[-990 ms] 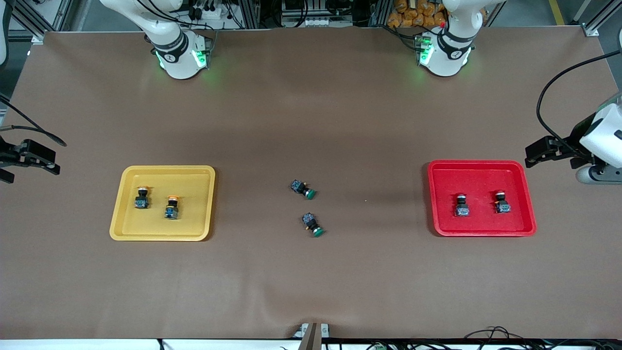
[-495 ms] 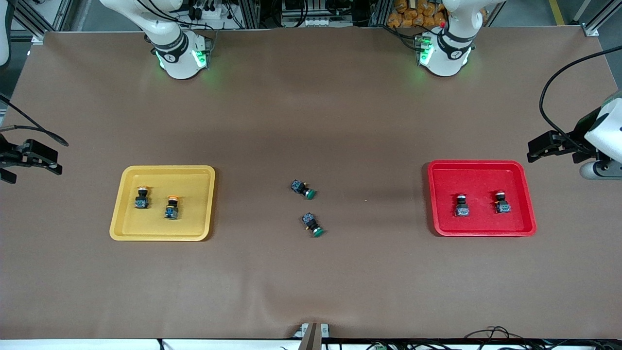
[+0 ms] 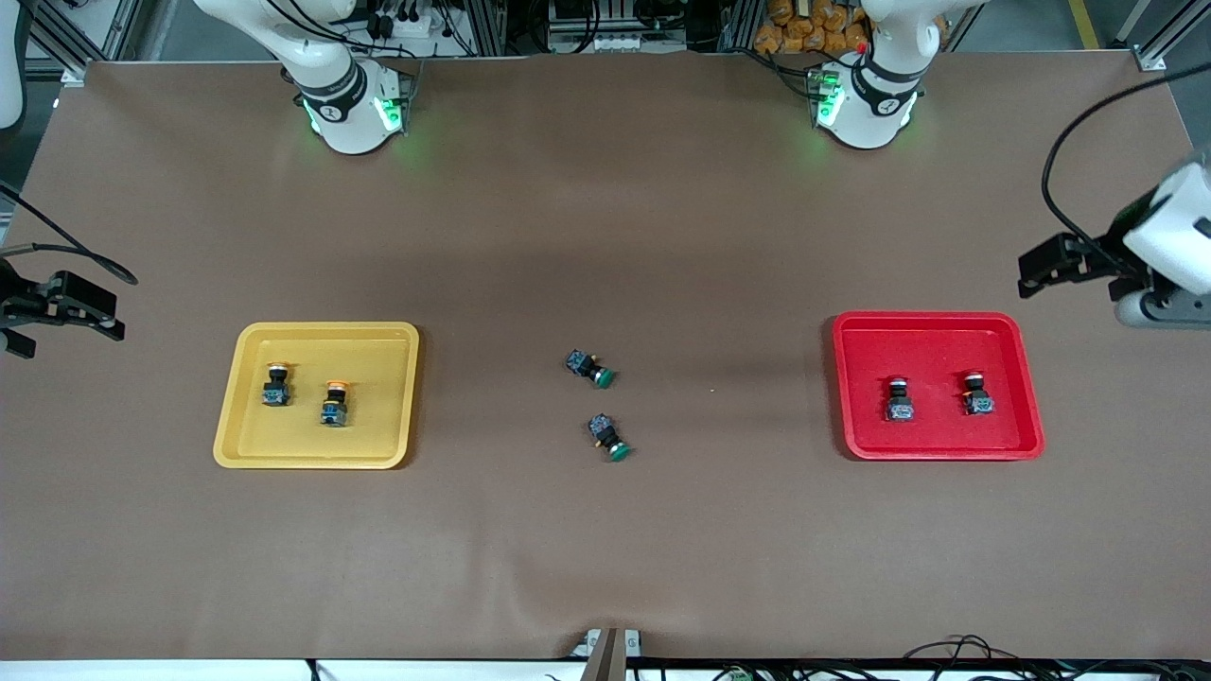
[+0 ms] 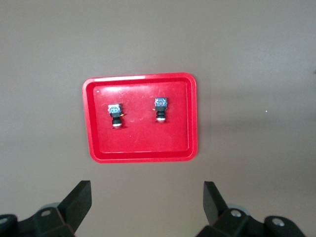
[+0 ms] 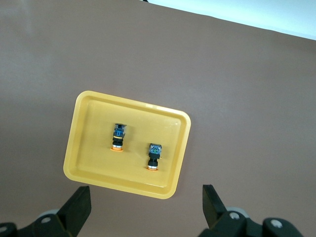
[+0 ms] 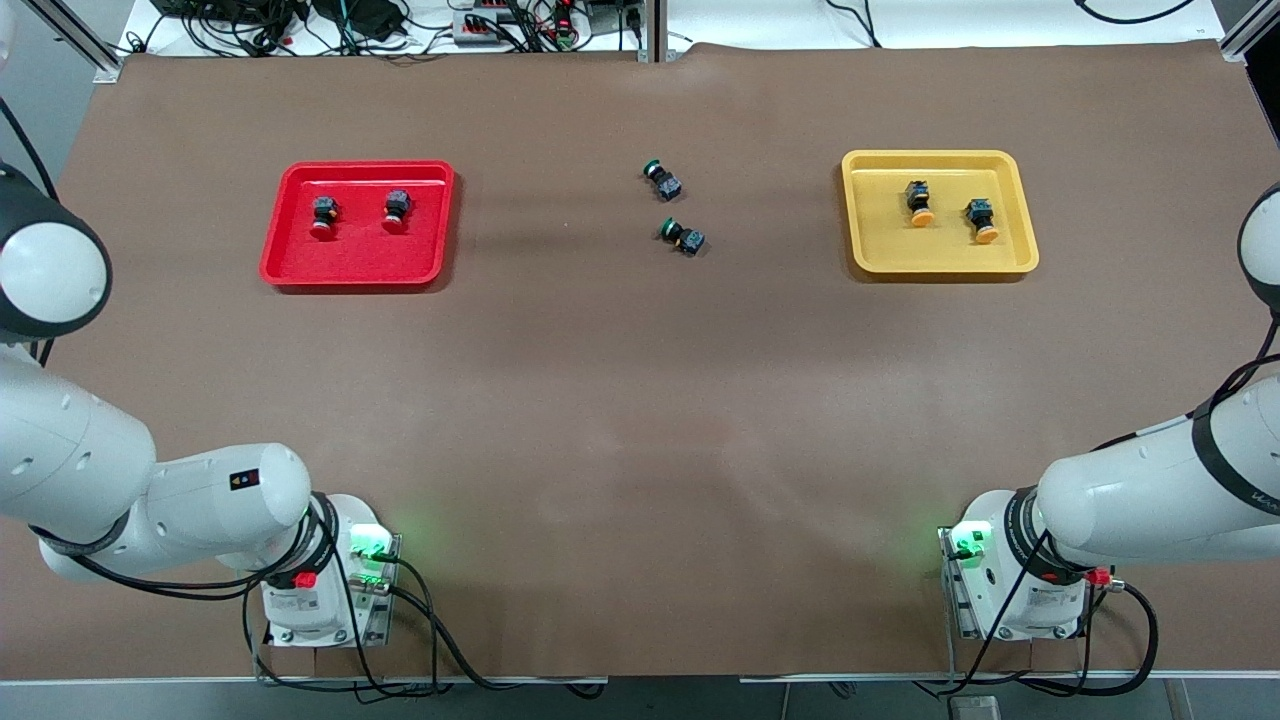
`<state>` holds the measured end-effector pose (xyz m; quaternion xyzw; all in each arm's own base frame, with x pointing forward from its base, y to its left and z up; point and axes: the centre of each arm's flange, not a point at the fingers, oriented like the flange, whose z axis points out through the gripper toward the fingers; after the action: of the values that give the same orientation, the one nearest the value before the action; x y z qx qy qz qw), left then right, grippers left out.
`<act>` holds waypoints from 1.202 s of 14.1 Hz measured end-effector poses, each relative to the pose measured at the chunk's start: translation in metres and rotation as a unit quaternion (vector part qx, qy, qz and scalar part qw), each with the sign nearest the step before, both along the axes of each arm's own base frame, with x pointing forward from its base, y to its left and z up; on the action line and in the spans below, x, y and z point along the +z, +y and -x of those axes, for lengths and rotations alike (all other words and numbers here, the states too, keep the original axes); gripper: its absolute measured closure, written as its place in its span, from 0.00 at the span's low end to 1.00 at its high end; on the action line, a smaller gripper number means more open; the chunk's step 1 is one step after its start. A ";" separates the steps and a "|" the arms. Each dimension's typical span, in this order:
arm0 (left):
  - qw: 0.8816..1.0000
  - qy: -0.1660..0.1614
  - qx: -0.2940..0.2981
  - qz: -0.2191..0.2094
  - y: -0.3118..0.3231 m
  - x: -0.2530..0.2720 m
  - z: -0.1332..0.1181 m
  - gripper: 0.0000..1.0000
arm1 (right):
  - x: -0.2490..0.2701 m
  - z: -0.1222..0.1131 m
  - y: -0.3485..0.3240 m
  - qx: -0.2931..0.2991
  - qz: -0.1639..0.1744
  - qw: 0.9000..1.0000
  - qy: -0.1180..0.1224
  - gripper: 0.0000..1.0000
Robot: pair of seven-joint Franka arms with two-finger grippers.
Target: Place red and yellow buttons in trays
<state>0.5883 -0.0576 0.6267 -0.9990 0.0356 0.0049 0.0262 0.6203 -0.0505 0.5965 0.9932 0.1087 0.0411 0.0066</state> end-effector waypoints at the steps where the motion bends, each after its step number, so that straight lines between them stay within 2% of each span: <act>1: 1.000 0.001 -0.002 -0.005 -0.005 0.004 0.004 0.00 | 0.000 0.000 0.000 0.000 0.001 1.000 -0.002 0.00; 8: 1.000 0.018 -0.003 -0.022 -0.011 0.001 0.033 0.00 | 0.001 0.000 -0.007 -0.005 0.009 1.000 -0.004 0.00; 17: 1.000 0.029 0.006 -0.009 -0.003 -0.012 0.030 0.00 | 0.000 -0.001 -0.008 -0.004 0.011 1.000 -0.004 0.00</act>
<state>0.5578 -0.0609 0.6144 -0.9984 0.0305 0.0348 0.0339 0.6208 -0.0583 0.5969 0.9934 0.1048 0.0434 0.0183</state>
